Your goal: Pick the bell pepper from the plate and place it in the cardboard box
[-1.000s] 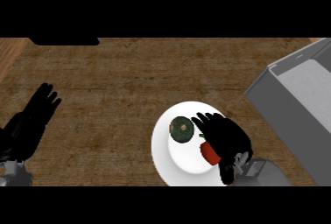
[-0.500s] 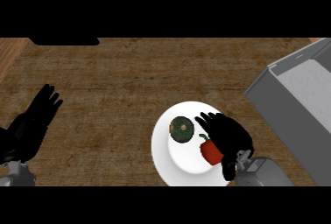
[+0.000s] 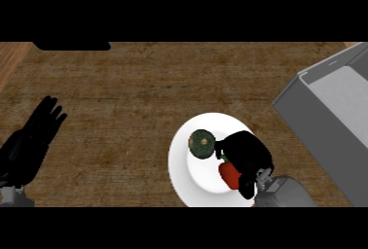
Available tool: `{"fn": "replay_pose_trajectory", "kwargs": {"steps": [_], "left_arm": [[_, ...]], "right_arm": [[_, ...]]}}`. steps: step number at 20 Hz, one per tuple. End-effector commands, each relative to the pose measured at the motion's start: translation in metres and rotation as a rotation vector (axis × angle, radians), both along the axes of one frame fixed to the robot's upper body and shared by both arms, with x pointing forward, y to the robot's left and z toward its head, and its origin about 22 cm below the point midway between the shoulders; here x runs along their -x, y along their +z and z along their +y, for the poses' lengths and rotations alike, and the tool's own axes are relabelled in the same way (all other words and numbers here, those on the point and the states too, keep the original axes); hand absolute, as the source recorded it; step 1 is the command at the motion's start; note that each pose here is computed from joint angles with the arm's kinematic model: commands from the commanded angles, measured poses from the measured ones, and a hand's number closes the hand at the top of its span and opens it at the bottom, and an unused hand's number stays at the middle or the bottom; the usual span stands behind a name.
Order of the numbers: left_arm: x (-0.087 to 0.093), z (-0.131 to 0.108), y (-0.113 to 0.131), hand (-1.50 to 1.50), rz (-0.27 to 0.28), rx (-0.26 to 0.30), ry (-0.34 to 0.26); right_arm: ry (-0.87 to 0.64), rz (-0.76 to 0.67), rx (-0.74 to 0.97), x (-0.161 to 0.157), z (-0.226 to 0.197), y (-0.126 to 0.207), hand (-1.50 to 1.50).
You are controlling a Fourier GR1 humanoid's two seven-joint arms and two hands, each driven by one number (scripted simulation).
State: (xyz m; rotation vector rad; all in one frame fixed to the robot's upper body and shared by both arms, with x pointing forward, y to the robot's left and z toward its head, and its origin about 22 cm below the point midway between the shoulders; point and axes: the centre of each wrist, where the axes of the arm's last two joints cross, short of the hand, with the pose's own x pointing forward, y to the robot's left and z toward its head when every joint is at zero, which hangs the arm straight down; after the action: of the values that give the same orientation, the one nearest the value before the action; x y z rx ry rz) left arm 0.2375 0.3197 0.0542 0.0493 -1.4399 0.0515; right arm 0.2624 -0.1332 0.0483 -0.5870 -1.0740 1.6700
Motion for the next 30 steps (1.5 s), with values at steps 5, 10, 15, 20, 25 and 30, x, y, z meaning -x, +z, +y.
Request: {"fn": "replay_pose_trajectory", "kwargs": {"steps": [5, 10, 15, 20, 25, 30], "left_arm": [[0.000, -0.004, 0.000, 0.00, -0.012, -0.005, 0.004], [0.000, 0.005, 0.001, 0.00, -0.010, -0.032, -0.011], [-0.006, 0.012, -0.004, 0.00, -0.010, -0.006, 0.009], [0.000, 0.002, -0.009, 0.00, 0.001, -0.002, 0.008], [-0.005, -0.011, -0.001, 0.00, 0.006, -0.007, 0.024], [-0.007, 0.002, -0.007, 0.00, -0.003, -0.010, 0.033]], "right_arm": [[-0.227, -0.012, -0.046, -0.030, -0.027, 0.003, 1.50], [-0.482, -0.028, -0.094, -0.054, -0.057, 0.012, 1.50], [-0.508, -0.180, -0.038, -0.061, -0.071, 0.008, 1.50], [-0.485, -0.310, -0.110, -0.050, -0.033, 0.070, 1.50], [-0.458, -0.509, -0.196, -0.022, -0.033, 0.144, 1.50], [-0.589, -0.695, -0.218, 0.000, -0.042, 0.183, 1.50]]}}
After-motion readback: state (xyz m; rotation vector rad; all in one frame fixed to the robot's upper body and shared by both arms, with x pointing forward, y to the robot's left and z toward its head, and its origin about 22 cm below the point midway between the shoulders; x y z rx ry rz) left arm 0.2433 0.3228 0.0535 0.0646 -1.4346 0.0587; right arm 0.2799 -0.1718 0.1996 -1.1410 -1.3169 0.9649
